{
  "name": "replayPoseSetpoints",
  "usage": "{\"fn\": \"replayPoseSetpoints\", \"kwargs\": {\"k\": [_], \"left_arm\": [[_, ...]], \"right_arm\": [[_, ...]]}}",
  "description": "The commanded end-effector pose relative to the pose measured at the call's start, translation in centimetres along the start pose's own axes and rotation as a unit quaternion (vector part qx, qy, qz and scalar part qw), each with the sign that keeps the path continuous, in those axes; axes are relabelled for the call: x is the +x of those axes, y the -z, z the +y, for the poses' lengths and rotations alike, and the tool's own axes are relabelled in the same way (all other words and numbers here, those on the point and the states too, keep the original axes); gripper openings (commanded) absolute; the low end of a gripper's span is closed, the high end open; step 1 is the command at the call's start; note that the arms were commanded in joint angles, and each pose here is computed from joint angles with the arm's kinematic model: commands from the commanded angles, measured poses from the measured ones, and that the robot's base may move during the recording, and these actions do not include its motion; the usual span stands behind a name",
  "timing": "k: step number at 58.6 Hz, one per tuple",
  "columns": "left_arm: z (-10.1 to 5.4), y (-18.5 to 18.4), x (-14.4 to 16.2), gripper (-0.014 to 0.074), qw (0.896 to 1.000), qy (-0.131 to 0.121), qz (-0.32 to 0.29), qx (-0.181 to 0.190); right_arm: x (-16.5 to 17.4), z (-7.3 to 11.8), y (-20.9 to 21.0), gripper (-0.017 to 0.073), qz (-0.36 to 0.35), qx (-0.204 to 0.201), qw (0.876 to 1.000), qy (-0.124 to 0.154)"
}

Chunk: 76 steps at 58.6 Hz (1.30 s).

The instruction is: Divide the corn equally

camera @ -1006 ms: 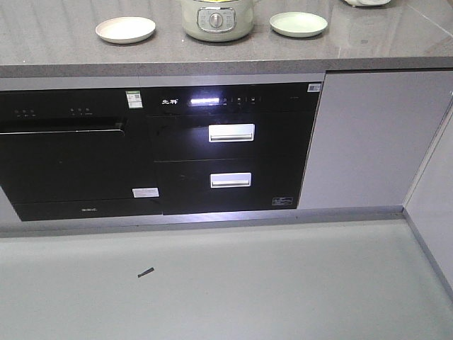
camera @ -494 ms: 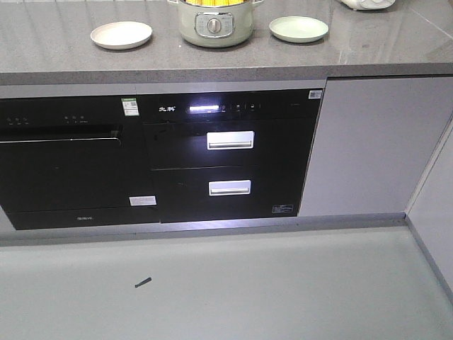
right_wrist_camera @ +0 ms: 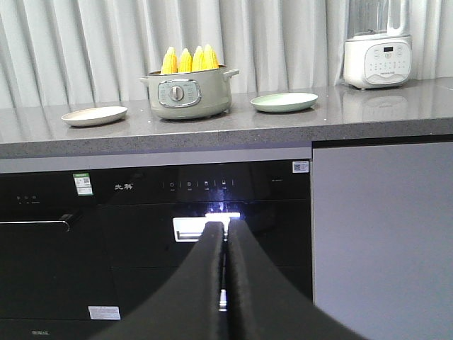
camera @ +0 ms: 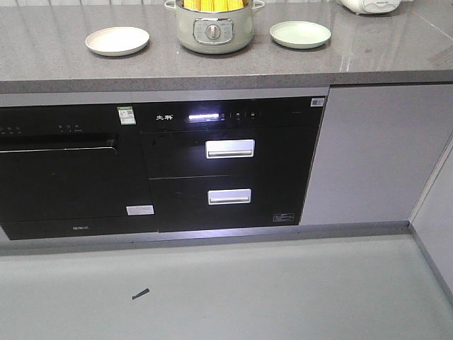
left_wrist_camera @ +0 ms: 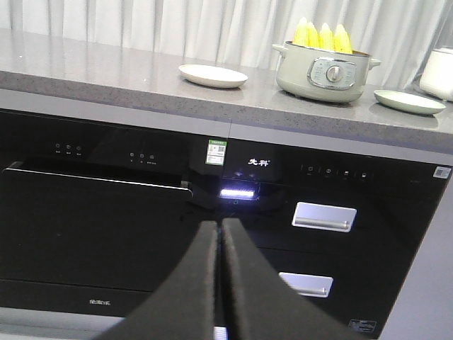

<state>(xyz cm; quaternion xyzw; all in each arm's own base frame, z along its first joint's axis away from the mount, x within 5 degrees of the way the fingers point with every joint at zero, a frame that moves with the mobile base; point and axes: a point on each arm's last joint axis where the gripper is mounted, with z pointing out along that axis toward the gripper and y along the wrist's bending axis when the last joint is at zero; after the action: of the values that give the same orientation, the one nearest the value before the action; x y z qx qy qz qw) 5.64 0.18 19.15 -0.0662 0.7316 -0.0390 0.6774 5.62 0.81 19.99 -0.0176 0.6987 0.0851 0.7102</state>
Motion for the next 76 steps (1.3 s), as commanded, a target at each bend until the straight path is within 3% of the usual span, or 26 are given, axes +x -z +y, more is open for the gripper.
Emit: {"fn": "replayPoseSetpoints", "kwargs": {"k": [1,76], "left_arm": [[-0.05,0.07,-0.38,-0.0007,0.999,0.001,-0.04,0.005],[-0.05,0.07,-0.38,-0.0007,0.999,0.001,-0.04,0.005]], "right_arm": [[-0.33,0.01,0.03,-0.0006,-0.034,-0.001,0.999,0.008],[-0.33,0.01,0.03,-0.0006,-0.034,-0.001,0.999,0.008]]}}
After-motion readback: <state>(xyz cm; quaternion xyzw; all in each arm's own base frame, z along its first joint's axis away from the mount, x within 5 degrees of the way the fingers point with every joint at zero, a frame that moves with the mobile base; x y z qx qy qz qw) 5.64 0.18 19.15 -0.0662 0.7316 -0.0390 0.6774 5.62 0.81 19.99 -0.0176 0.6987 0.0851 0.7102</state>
